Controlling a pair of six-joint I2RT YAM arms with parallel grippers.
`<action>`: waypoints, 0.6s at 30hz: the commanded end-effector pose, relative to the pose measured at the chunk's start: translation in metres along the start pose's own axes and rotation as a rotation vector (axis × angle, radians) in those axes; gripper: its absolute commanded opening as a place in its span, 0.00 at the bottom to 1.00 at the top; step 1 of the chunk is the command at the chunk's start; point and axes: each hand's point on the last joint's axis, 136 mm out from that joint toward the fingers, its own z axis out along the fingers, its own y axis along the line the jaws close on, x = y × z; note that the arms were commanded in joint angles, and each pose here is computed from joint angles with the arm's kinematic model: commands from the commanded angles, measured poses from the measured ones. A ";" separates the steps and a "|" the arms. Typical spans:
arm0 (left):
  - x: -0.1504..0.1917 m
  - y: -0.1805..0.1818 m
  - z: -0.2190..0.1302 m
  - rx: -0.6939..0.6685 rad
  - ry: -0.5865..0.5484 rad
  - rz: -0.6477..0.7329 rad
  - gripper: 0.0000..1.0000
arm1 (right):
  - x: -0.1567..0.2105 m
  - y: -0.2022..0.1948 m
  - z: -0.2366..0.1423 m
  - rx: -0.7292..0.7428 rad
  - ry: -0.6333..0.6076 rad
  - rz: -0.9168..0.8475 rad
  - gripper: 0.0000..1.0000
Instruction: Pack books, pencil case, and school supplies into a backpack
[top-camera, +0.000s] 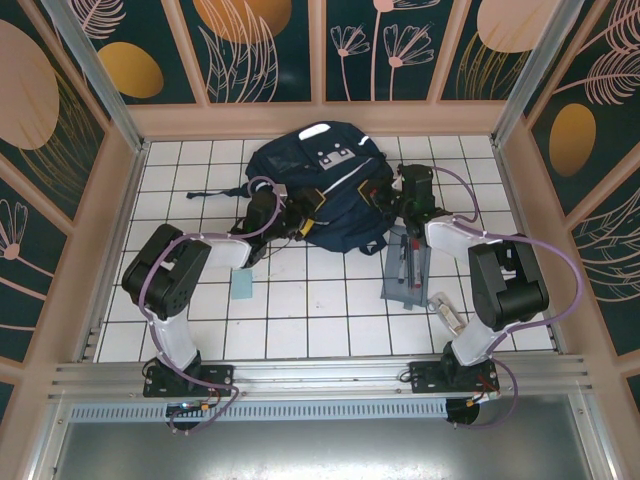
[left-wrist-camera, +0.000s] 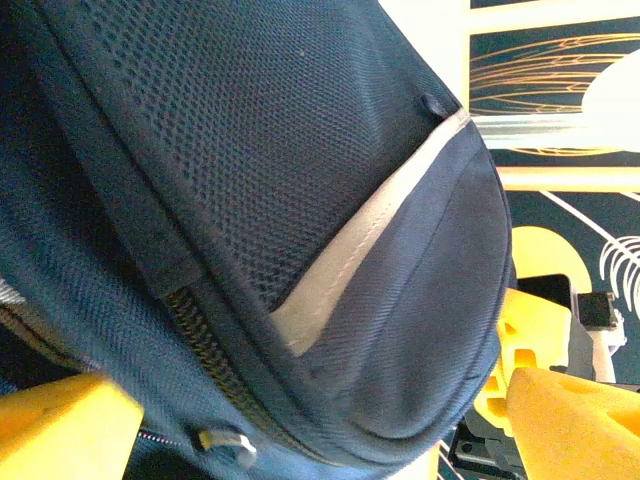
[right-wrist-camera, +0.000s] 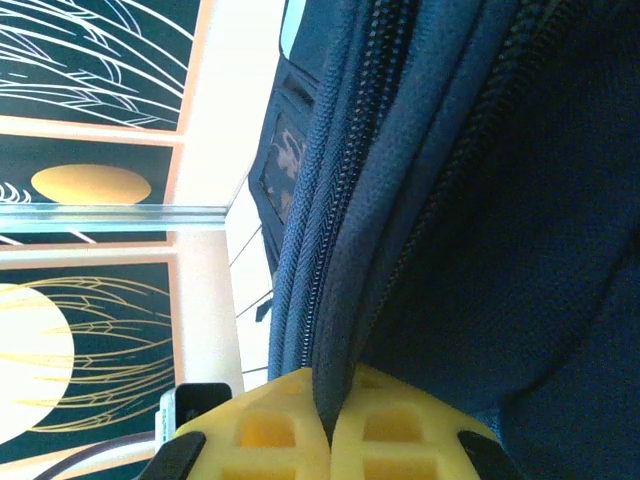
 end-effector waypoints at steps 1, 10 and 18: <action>-0.007 -0.006 0.006 -0.020 -0.031 0.048 0.94 | 0.008 0.050 -0.003 -0.160 0.040 -0.068 0.00; -0.045 -0.005 0.018 -0.007 -0.127 0.035 0.50 | 0.017 0.045 -0.010 -0.140 0.055 -0.086 0.00; -0.052 -0.044 0.008 0.088 -0.147 0.044 0.00 | 0.013 0.019 -0.028 0.005 0.033 -0.201 0.29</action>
